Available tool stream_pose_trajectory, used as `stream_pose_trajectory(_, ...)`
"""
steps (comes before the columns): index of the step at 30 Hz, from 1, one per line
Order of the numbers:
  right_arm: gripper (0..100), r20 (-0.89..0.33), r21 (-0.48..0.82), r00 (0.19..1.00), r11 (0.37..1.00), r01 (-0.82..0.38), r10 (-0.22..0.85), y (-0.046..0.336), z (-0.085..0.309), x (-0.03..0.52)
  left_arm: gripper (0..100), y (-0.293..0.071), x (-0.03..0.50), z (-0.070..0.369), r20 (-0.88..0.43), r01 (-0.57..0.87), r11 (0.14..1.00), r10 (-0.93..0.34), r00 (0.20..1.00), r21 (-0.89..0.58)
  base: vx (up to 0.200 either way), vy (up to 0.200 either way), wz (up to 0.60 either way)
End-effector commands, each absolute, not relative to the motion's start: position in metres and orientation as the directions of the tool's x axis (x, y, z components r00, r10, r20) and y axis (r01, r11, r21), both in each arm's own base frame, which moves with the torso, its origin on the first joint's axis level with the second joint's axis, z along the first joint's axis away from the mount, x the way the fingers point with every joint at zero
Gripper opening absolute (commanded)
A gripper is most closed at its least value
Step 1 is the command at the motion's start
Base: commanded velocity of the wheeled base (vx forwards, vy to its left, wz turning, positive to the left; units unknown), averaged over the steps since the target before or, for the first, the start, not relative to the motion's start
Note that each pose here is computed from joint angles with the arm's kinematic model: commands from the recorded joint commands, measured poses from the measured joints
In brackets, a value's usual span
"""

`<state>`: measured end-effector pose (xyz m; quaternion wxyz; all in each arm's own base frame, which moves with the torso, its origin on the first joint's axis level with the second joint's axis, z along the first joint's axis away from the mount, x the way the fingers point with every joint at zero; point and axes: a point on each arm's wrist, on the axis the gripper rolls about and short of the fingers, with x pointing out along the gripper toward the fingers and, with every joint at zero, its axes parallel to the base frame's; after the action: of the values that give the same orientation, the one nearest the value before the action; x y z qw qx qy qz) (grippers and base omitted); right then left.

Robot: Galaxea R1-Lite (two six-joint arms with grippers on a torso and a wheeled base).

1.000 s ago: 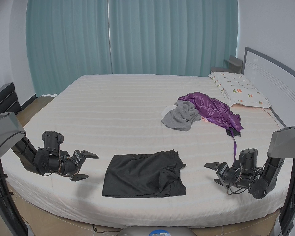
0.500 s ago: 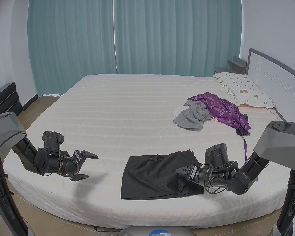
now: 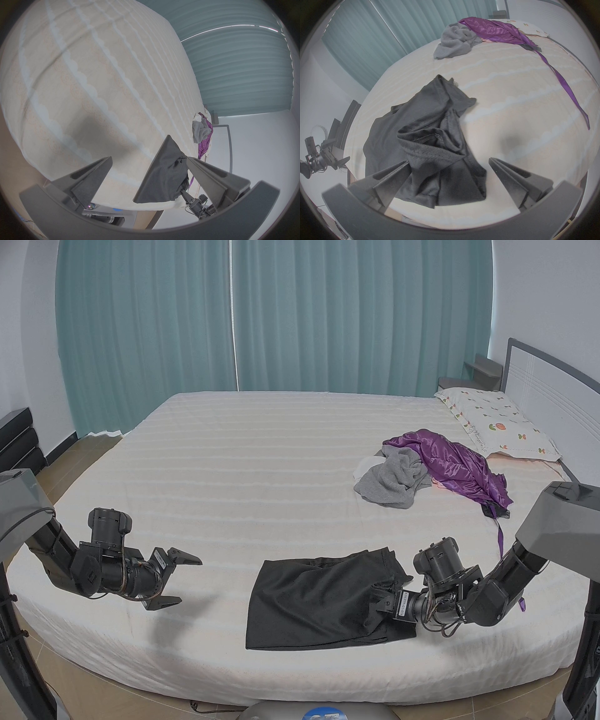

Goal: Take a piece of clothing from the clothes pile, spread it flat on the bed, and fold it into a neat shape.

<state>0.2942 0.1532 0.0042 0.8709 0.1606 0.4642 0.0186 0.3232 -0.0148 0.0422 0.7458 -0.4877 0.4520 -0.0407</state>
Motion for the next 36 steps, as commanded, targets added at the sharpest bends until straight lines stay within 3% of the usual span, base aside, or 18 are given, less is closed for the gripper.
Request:
stream_pose_trajectory(1, 100, -0.793, 0.311, 0.584, 0.939, 0.145, 0.173, 0.133, 0.022, 0.283, 100, -0.015, 0.324, 0.041, -0.636, -0.382, 0.521, -0.501, 0.587, -0.763, 0.0, 0.0, 0.0)
stream_pose_trajectory(9, 100, -0.841, 0.263, 0.52, 0.953, 0.15, 0.15, 0.097, 0.025, 0.238, 100, -0.015, 0.324, 0.041, -0.635, -0.382, 0.52, -0.502, 0.587, -0.764, 0.0, 0.0, 0.0)
stream_pose_trajectory(13, 100, -0.826, 0.325, 0.522, 0.936, 0.134, 0.212, 0.09, 0.035, 0.23, 100, -0.015, 0.324, 0.041, -0.635, -0.381, 0.521, -0.503, 0.586, -0.764, 0.0, 0.0, 0.0)
stream_pose_trajectory(22, 100, -0.713, 0.502, 0.573, 0.865, 0.014, 0.405, 0.103, 0.033, 0.26, 100, -0.015, 0.323, 0.041, -0.637, -0.384, 0.521, -0.501, 0.586, -0.763, 0.0, 0.0, 0.0)
stream_pose_trajectory(32, 100, -0.738, 0.517, 0.513, 0.856, 0.011, 0.439, 0.115, -0.006, 0.286, 100, -0.015, 0.324, 0.041, -0.636, -0.382, 0.522, -0.501, 0.587, -0.763, 0.0, 0.0, 0.0)
stream_pose_trajectory(33, 0, -0.738, 0.519, 0.511, 0.854, 0.011, 0.442, 0.115, -0.007, 0.286, 100, -0.015, 0.324, 0.041, -0.636, -0.382, 0.522, -0.501, 0.587, -0.763, 0.0, 0.0, 0.0)
stream_pose_trajectory(36, 0, -0.749, 0.513, 0.493, 0.858, 0.007, 0.443, 0.114, -0.015, 0.285, 100, -0.015, 0.324, 0.041, -0.636, -0.382, 0.522, -0.501, 0.587, -0.763, 0.0, 0.0, 0.0)
